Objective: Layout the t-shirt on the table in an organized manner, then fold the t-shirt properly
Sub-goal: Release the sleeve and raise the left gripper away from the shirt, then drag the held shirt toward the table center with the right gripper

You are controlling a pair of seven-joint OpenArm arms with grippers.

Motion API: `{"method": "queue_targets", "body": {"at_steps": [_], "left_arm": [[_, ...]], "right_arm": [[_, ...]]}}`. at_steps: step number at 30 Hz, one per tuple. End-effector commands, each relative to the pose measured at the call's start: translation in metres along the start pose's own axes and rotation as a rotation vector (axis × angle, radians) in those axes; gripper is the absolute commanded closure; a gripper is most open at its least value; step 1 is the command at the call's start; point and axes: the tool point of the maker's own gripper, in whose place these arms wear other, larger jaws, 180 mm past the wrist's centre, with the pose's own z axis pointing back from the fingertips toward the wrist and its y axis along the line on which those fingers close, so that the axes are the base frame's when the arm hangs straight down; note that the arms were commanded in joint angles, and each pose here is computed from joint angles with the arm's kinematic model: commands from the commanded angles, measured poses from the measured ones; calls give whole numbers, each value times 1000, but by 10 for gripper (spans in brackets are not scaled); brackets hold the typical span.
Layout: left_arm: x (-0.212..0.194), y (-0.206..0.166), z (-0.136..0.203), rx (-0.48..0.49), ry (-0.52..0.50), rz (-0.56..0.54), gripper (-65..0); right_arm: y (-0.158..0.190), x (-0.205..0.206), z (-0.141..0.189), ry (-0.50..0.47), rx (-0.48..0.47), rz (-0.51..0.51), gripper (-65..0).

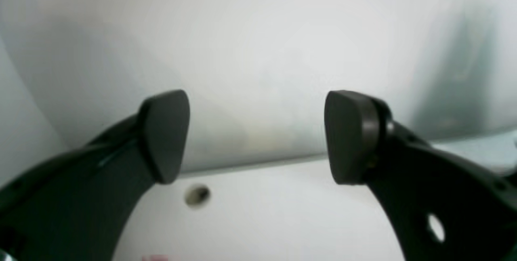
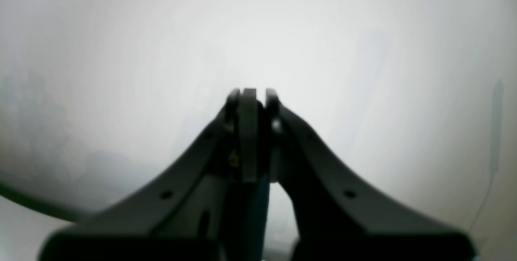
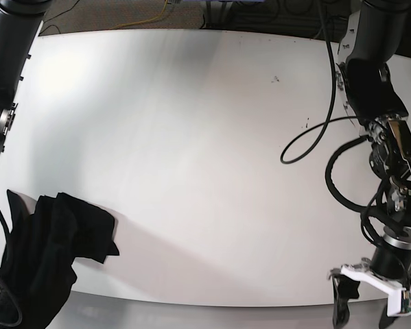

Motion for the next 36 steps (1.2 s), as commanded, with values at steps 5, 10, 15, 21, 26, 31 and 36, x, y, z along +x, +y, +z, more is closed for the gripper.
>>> {"method": "queue_targets", "body": {"at_steps": [5, 10, 15, 21, 26, 31, 36], "left_arm": [[-29, -24, 9, -60, 33, 72, -493], [-48, -29, 14, -66, 73, 82, -493], [-57, -28, 18, -63, 95, 85, -493], [-59, -18, 22, -44, 101, 64, -493], [-60, -3, 29, -7, 102, 59, -493], [-56, 25, 36, 50, 101, 24, -493], [-48, 59, 46, 128, 91, 4, -493]], "right_arm": [[5, 14, -1, -59, -2, -14, 0], [28, 10, -6, -51, 44, -20, 0], [55, 9, -10, -50, 95, -31, 0], [92, 13, -17, -67, 160, -100, 0], [140, 8, -29, -49, 231, -157, 0], [201, 18, -37, -47, 302, -209, 0], [259, 46, -46, -71, 353, -255, 0]]}}
